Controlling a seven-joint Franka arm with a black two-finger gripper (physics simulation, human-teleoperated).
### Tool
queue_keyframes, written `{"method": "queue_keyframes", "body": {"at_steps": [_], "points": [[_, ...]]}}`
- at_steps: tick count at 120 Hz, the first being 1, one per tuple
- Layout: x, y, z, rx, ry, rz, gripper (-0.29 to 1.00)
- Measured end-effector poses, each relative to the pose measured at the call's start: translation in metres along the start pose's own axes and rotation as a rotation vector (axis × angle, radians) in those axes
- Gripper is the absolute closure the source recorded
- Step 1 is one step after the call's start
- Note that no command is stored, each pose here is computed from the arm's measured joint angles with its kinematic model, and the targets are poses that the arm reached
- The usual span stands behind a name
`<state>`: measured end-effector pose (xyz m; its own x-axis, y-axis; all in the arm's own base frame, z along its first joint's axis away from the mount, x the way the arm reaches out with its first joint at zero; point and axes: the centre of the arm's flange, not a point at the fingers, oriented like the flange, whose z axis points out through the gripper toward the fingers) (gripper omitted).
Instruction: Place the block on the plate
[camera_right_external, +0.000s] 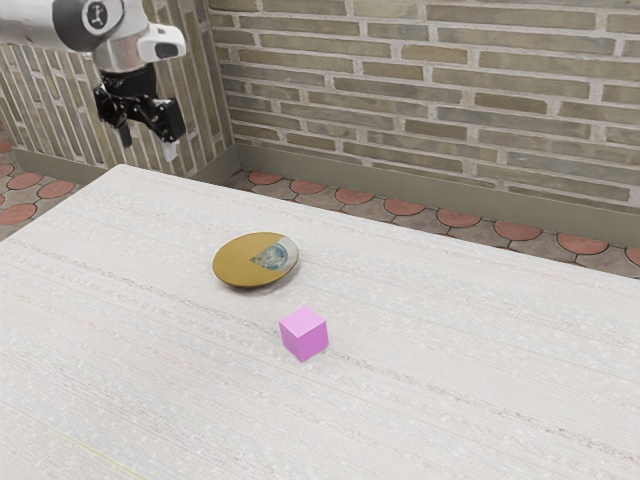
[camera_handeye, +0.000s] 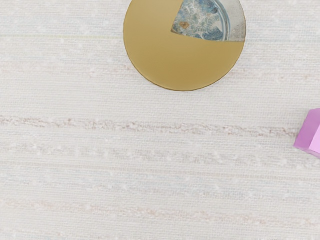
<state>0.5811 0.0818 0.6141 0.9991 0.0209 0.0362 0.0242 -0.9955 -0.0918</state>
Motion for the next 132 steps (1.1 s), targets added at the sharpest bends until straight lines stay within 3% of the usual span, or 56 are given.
{"method": "queue_keyframes", "body": {"at_steps": [25,56,132], "points": [[0.004,0.037,0.03,0.002,-0.007,0.098,0.0],[0.0,0.121,0.097,-0.004,-0.037,0.245,0.0],[-0.006,0.196,0.197,-0.026,-0.044,0.298,0.0]]}}
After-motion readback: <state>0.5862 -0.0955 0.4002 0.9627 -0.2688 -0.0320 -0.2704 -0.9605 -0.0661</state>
